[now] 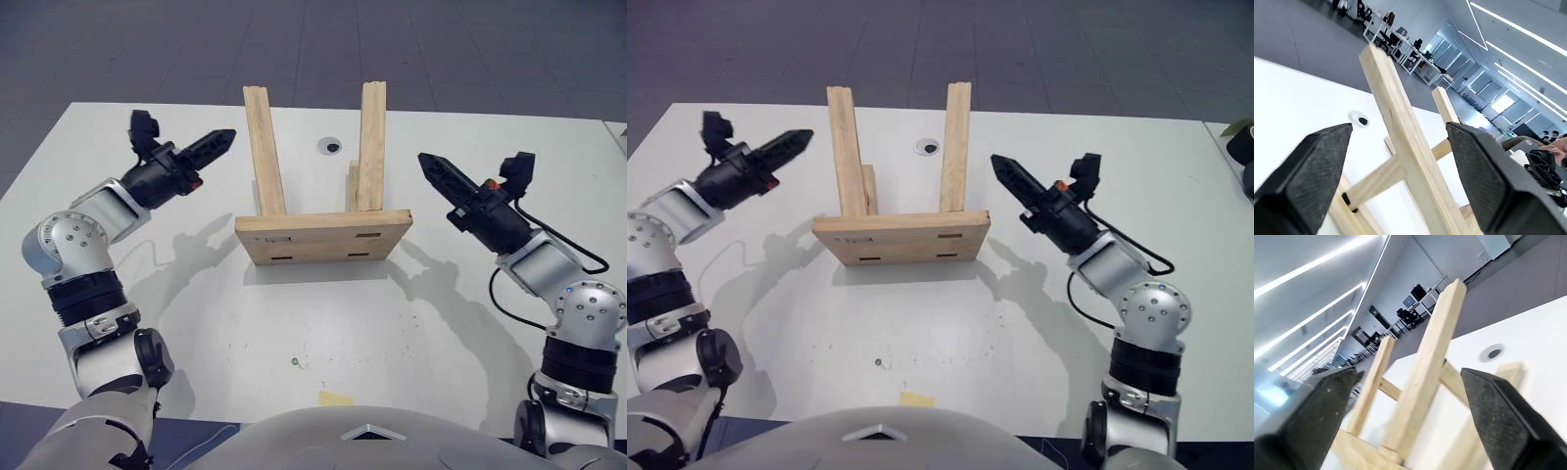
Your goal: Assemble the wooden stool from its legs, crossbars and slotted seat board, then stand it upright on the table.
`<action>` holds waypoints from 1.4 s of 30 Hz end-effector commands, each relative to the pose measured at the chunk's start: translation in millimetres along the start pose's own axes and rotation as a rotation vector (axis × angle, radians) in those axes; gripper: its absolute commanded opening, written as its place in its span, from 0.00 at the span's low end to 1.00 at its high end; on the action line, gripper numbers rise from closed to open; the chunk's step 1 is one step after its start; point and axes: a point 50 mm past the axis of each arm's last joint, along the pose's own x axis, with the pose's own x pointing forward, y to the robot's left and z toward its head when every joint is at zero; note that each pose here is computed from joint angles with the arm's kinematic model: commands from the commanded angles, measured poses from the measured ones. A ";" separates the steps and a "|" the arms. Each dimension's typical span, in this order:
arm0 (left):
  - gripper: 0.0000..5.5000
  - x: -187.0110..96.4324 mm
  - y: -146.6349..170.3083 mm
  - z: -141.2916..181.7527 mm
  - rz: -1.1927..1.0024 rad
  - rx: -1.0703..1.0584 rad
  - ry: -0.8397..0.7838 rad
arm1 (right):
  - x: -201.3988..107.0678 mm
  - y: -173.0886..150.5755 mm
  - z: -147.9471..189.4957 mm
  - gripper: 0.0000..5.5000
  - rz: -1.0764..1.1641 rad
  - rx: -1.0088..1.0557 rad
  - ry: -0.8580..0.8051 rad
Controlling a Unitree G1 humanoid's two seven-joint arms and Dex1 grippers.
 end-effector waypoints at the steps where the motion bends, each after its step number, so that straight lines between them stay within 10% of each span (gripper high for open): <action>1: 0.78 -47.4 -0.9 -16.0 -0.119 0.385 0.377 | -38.8 -16.3 -23.3 0.84 0.050 -0.489 0.391; 8: 0.98 -60.9 3.7 -18.6 -0.266 0.442 0.608 | -32.5 -35.1 -37.8 0.98 0.181 -0.607 0.519; 18: 0.98 -11.1 2.9 -80.5 -0.492 0.437 0.773 | 13.9 -48.2 -65.8 0.95 0.366 -0.667 0.585; 33: 0.52 -11.3 11.6 -95.9 -0.419 0.343 0.714 | 27.3 -29.0 -66.2 0.52 0.407 -0.520 0.480; 42: 0.38 -10.2 -37.8 -60.4 -0.605 0.045 0.552 | 14.1 12.8 -47.3 0.42 0.482 -0.038 0.368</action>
